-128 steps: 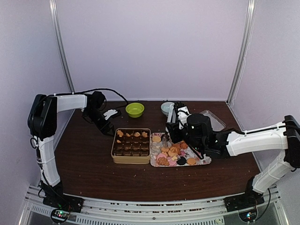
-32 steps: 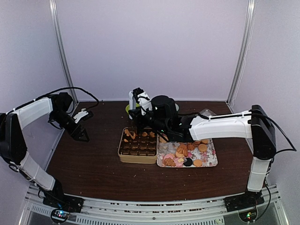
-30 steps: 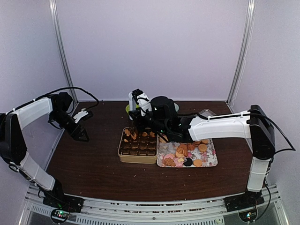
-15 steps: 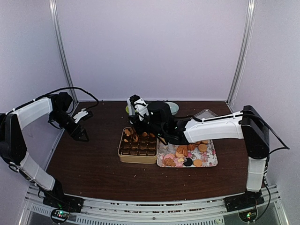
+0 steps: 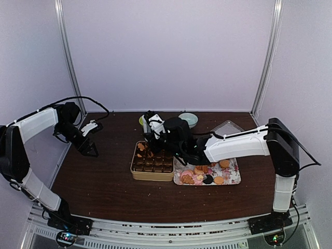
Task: Pack the cookies
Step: Place the fake cookies in the empty pocket of the box, then pick up the fake cookies from the plate.
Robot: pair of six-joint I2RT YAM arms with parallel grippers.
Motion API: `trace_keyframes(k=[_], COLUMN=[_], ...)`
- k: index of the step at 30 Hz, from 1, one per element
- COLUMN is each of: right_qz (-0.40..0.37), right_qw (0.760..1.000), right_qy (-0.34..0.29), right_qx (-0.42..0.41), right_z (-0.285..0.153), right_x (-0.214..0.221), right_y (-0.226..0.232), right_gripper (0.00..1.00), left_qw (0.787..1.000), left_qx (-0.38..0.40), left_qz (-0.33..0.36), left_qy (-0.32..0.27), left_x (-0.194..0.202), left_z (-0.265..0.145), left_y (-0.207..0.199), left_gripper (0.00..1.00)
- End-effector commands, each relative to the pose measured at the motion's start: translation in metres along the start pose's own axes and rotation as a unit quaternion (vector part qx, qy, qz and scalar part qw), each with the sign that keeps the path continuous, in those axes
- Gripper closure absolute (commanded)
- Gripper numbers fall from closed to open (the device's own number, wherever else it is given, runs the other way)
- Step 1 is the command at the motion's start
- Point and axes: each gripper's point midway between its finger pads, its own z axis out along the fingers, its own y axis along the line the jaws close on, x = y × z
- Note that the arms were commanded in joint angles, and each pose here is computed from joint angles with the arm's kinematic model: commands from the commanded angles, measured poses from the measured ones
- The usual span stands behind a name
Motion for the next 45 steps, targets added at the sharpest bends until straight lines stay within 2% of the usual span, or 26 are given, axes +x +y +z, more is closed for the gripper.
trace_keyframes(k=[1,8,9,12,14,21,28,39,45], right_qz=[0.018,0.026,0.027,0.032,0.037,0.054,0.066,0.082,0.087], right_qw=[1.000,0.999,0.998,0.998,0.998,0.995,0.992,0.982,0.976], right_qy=[-0.023,-0.047,-0.049,-0.048,-0.050,-0.078,-0.090,-0.005,0.017], right_qx=[-0.010,-0.007,-0.010,-0.009,-0.003,0.013,0.050,0.170,0.199], right_z=[-0.021,-0.028,-0.029,-0.028,-0.029,-0.045,-0.090,-0.176,-0.195], right_x=[-0.020,-0.044,-0.048,-0.051,-0.053,-0.075,-0.081,0.022,0.049], right_y=[0.007,0.005,0.006,0.006,0.003,-0.012,-0.045,-0.114,-0.128], right_gripper=[1.00,0.99,0.93,0.65,0.59,0.62,0.64,0.64,0.64], left_qw=[1.000,1.000,1.000,1.000,1.000,1.000,1.000,1.000,1.000], left_qx=[-0.004,-0.003,-0.002,-0.002,0.000,-0.003,-0.004,-0.005,-0.005], left_qz=[0.005,0.006,0.006,0.006,0.007,0.008,0.007,0.003,0.004], left_qy=[-0.012,-0.015,-0.014,-0.014,-0.014,-0.013,-0.008,-0.008,-0.009], left_x=[-0.005,-0.006,-0.005,-0.005,-0.005,-0.004,-0.003,-0.008,-0.010], left_z=[-0.011,-0.012,-0.011,-0.011,-0.010,-0.011,-0.008,-0.007,-0.008], left_y=[-0.001,-0.002,-0.002,-0.002,-0.003,-0.002,0.000,0.005,0.006], left_gripper=[0.29,0.29,0.29,0.29,0.29,0.29,0.29,0.28,0.28])
